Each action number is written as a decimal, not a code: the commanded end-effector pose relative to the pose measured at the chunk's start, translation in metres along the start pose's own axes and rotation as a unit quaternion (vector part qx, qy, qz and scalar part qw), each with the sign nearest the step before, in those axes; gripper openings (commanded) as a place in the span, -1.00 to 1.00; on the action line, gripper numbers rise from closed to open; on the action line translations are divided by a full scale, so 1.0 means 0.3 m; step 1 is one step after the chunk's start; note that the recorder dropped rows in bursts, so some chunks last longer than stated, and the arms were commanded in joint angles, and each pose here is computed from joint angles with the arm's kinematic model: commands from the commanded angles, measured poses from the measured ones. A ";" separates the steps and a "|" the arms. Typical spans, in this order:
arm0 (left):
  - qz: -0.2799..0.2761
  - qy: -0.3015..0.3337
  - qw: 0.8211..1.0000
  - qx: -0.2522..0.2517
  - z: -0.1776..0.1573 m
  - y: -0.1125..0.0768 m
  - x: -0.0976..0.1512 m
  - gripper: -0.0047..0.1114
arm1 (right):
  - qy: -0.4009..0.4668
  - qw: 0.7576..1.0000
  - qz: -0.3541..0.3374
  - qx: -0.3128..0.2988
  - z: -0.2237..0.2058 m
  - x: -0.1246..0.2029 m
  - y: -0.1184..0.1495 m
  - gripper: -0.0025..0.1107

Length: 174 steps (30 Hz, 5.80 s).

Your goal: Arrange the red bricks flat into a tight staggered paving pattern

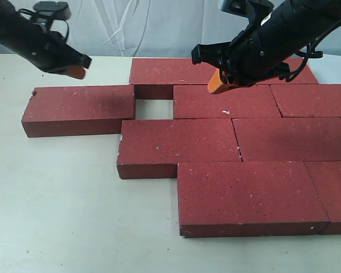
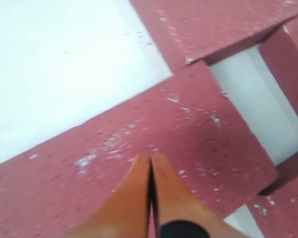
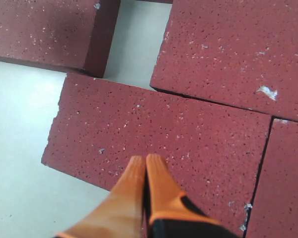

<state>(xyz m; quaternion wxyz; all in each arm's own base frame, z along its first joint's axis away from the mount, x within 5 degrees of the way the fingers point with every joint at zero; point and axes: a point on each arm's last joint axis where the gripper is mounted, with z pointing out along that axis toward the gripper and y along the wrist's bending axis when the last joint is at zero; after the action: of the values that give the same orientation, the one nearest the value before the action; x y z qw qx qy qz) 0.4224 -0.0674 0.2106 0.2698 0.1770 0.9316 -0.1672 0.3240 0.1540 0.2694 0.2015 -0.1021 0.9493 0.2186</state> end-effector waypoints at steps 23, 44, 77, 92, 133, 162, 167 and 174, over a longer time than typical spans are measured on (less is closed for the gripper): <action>-0.265 0.027 0.955 -0.129 -0.054 0.418 0.244 -0.92 | -0.011 1.000 -0.002 0.001 -0.015 -0.005 -0.003 -0.97; -0.287 0.042 0.956 -0.034 0.095 0.414 0.299 -0.92 | -0.010 1.000 -0.002 0.001 -0.013 -0.005 -0.003 -0.97; -0.169 0.049 0.984 0.003 0.220 0.195 0.222 -0.92 | -0.010 1.000 -0.002 0.001 -0.013 -0.005 -0.003 -0.97; -0.154 0.037 0.987 -0.003 0.221 0.200 0.215 -0.92 | -0.010 1.000 -0.002 0.001 -0.013 -0.005 -0.003 -0.97; -0.113 -0.024 0.990 -0.079 -0.342 -0.064 0.124 -0.92 | 0.005 1.000 0.011 -0.014 -0.013 0.005 0.006 -0.97; -0.068 -0.343 0.925 -0.145 -0.815 -0.274 0.301 -0.92 | -0.007 0.999 -0.028 0.014 -0.102 0.013 0.004 -0.97; -0.058 -0.389 0.907 -0.153 -0.879 -0.305 0.336 -0.92 | -0.028 0.997 -0.057 0.054 -0.209 0.030 0.007 -0.97; -0.051 -0.419 0.893 -0.160 -0.914 -0.321 0.366 -0.92 | -0.085 0.987 -0.077 0.110 -0.330 0.096 -0.008 -0.97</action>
<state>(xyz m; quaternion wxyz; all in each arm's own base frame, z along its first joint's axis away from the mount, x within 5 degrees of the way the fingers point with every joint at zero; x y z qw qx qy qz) 0.1781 -0.0150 0.3872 0.6374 -0.0014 0.7651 -0.0910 0.2754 0.1136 0.3340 0.2856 -0.1361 0.9401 0.1268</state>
